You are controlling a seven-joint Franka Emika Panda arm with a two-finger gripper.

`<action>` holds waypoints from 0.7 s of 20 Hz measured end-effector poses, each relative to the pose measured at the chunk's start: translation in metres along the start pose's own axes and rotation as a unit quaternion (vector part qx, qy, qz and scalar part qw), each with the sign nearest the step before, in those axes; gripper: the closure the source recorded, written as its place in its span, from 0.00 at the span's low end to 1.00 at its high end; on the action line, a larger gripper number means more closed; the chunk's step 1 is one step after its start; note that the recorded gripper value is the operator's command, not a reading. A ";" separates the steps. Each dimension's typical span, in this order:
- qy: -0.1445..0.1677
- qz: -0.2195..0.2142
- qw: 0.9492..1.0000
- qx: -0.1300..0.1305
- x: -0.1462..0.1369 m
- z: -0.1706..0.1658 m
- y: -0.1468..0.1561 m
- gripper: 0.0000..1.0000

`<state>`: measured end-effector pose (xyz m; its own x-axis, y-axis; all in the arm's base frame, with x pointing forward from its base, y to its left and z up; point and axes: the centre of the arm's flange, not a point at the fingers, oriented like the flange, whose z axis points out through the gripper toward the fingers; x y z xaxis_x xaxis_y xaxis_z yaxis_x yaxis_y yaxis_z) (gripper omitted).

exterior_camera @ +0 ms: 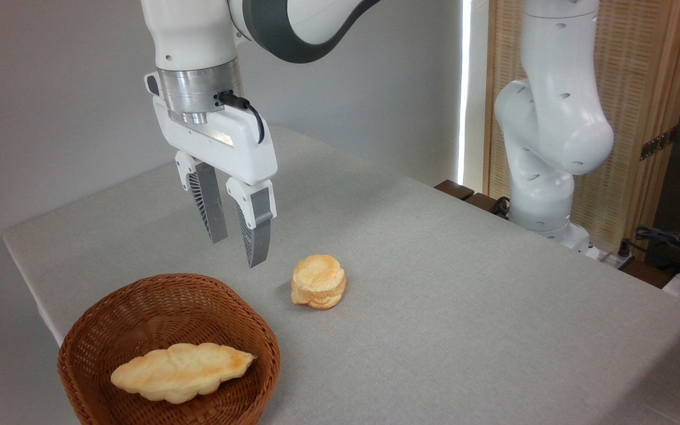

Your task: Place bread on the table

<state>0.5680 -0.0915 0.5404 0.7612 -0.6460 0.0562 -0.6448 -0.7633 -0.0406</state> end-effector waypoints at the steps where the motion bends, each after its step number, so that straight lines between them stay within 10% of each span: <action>1: 0.000 0.000 1.000 0.000 0.000 0.000 0.000 0.00; 14: 0.003 -0.004 1.000 0.002 -0.002 -0.004 -0.005 0.00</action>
<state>0.5692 -0.0867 0.5441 0.7663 -0.6394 0.0627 -0.6379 -0.7689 -0.0443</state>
